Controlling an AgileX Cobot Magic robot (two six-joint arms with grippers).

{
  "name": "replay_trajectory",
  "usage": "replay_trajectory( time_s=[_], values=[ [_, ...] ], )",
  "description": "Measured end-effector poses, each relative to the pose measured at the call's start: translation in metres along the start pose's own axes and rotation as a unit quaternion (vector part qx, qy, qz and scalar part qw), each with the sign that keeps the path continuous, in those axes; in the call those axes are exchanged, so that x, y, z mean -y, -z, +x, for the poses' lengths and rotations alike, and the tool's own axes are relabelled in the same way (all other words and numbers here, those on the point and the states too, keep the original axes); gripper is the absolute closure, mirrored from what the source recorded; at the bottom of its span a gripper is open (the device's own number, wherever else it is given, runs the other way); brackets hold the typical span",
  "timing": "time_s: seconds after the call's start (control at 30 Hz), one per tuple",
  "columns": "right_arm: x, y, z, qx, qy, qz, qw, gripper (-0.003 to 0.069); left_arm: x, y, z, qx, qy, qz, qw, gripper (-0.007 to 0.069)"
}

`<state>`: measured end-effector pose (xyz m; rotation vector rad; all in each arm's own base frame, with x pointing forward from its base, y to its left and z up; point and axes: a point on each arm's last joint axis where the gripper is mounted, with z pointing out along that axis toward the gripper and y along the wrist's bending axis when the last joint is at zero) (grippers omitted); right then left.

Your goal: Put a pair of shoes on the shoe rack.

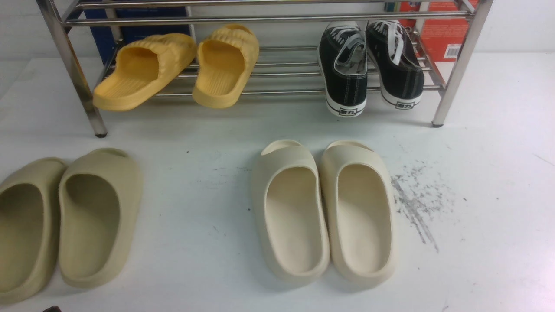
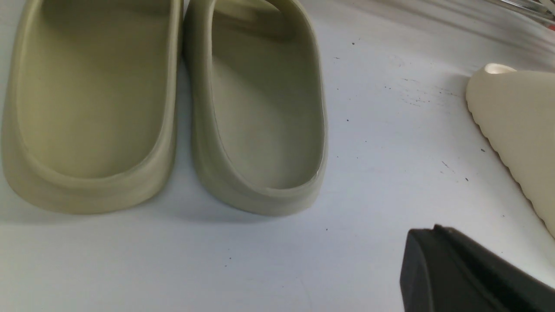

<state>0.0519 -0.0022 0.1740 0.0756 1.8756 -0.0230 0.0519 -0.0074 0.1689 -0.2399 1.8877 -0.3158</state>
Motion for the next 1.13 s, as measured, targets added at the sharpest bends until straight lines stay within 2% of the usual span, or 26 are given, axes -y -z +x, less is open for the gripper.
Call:
replay_trajectory(
  time_s=[1.13],
  values=[
    [-0.0001,0.0,0.0,0.0,-0.002,0.0,1.0,0.0476,0.0,0.0,0.0,0.0,0.0,0.0,1.0,0.0638]
  ],
)
